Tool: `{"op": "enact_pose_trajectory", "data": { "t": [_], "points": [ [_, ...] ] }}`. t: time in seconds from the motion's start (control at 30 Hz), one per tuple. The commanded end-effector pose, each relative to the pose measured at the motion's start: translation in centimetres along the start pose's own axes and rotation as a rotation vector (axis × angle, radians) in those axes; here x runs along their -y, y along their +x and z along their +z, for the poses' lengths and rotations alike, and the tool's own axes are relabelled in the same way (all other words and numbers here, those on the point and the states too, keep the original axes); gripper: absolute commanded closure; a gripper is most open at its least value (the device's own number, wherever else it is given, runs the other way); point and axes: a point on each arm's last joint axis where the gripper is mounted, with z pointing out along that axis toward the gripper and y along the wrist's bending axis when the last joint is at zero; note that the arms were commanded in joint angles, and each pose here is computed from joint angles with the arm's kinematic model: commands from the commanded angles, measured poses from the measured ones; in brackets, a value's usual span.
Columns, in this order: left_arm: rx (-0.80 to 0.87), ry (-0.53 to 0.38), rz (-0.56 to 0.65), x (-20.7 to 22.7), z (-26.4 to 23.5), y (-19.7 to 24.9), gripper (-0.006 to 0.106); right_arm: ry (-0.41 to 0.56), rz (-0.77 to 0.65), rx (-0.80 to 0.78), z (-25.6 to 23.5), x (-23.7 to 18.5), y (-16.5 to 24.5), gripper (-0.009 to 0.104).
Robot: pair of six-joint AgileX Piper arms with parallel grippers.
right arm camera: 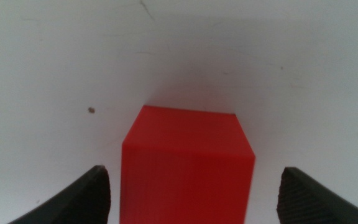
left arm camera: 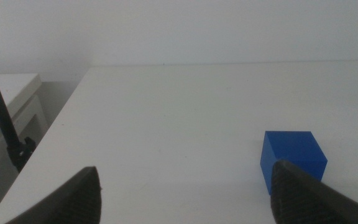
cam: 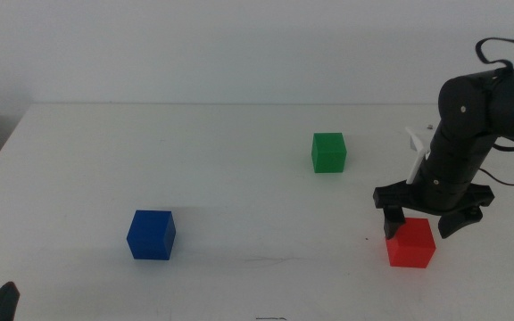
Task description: Stack red cubes first, then green, then blue cubes in a specific spot.
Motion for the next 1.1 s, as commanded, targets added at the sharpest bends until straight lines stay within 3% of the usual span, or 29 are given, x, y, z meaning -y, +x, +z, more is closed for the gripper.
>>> {"op": "enact_pose_trajectory", "data": {
  "t": [0.0,0.27,0.37,0.5,0.7,0.87,1.07],
  "points": [
    [0.106,0.011,-0.017,0.1,-0.2,-0.9,0.007,-0.007,-0.013,0.074,-1.7,-0.2,-0.6,0.003],
    [0.106,0.011,-0.017,0.1,-0.2,-0.9,0.007,-0.009,0.04,0.045,0.2,-0.6,-1.0,0.005],
    [0.106,0.011,-0.017,0.1,-0.2,-0.9,0.007,-0.013,0.089,0.05,0.2,-0.8,-1.0,0.012],
    [0.106,0.011,-0.017,0.1,-0.2,-0.9,0.007,-0.006,0.107,0.066,0.3,-0.7,-1.2,0.039],
    [0.106,0.011,-0.017,0.1,-0.2,-0.9,0.007,-0.004,0.11,0.056,0.2,-0.6,-1.1,0.095],
    [0.106,0.011,-0.017,0.1,-0.2,-0.9,0.007,-0.005,0.095,0.063,-2.4,-1.4,-1.3,0.096],
    [0.106,0.011,-0.017,0.1,-0.2,-0.9,0.007,-0.018,0.01,0.065,-6.5,-5.5,-2.2,0.096]
  ]
}}
